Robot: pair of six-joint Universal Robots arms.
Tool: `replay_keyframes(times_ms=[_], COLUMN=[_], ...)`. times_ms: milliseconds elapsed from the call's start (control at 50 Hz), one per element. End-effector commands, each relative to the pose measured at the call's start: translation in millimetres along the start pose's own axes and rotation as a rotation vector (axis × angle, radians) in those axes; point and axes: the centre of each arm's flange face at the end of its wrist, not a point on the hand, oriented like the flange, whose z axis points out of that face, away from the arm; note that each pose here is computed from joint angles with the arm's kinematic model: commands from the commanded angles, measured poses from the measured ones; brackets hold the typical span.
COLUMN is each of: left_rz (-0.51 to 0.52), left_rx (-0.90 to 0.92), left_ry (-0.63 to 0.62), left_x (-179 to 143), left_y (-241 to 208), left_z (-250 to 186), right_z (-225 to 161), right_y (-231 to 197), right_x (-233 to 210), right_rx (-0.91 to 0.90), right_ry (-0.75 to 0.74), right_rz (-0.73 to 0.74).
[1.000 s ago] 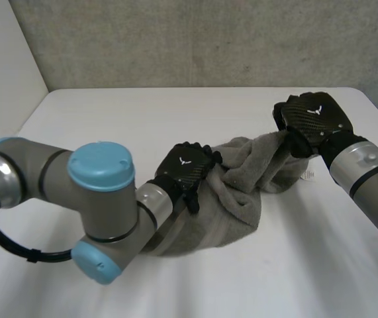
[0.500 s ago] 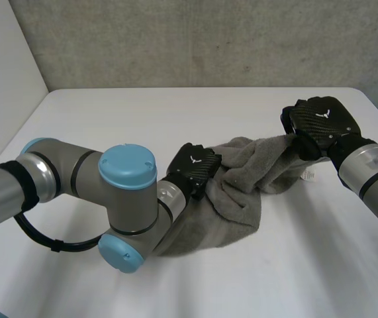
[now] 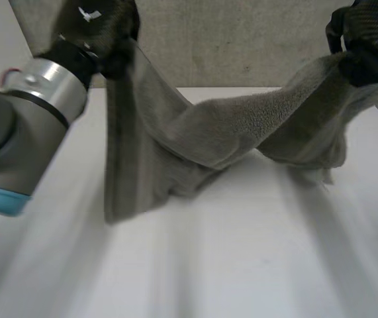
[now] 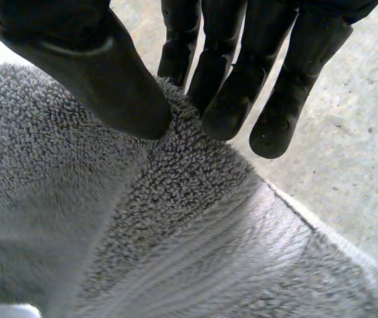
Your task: Fold the towel.
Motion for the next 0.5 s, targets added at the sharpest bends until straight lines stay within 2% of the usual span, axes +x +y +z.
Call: replay_keyframes(times_ms=[20, 120, 180, 220, 240, 300, 320, 380, 400, 420, 460, 480, 500], left_rz=[0.000, -0.012, -0.004, 0.035, 0.035, 0.133, 0.133, 0.179, 0.179, 0.186, 0.176, 0.176, 0.171], left_rx=[-0.110, -0.390, -0.434, -0.493, -0.493, -0.415, -0.415, -0.112, -0.111, 0.036, 0.328, 0.330, 0.468], left_ry=[0.013, 0.047, 0.032, 0.005, 0.005, -0.025, -0.025, -0.123, -0.123, -0.165, -0.241, -0.242, -0.289], left_x=[-1.5, 6.1, -1.0, -16.3, -16.4, -33.9, -33.9, -56.0, -56.0, -62.8, -73.2, -73.3, -83.3], left_y=[20.1, 101.9, 118.8, 149.9, 150.1, 152.0, 151.9, 101.5, 101.3, 80.8, 36.3, 36.0, 5.7], left_z=[-7.6, -8.9, -6.2, 4.3, 4.4, 38.7, 38.8, 85.1, 85.3, 99.4, 112.4, 112.5, 111.0], right_z=[8.5, 19.8, 33.5, 42.3, 42.4, 86.4, 86.5, 131.1, 131.2, 141.6, 138.1, 138.1, 126.2], right_y=[18.4, 64.1, 87.5, 96.2, 96.3, 102.3, 102.2, 65.3, 65.1, 50.6, 2.3, 2.0, -22.8], right_x=[-7.6, -38.6, -45.6, -45.3, -45.2, -45.9, -45.9, -33.0, -33.0, -25.0, -9.7, -9.6, -5.4], right_rx=[-0.179, -0.384, -0.457, -0.473, -0.473, -0.339, -0.338, 0.034, 0.036, 0.181, 0.452, 0.453, 0.552], right_ry=[-0.136, -0.311, -0.308, -0.289, -0.288, -0.187, -0.187, 0.024, 0.024, 0.114, 0.296, 0.297, 0.358], right_rz=[-0.008, -0.161, -0.213, -0.235, -0.235, -0.315, -0.315, -0.406, -0.406, -0.434, -0.466, -0.466, -0.467])
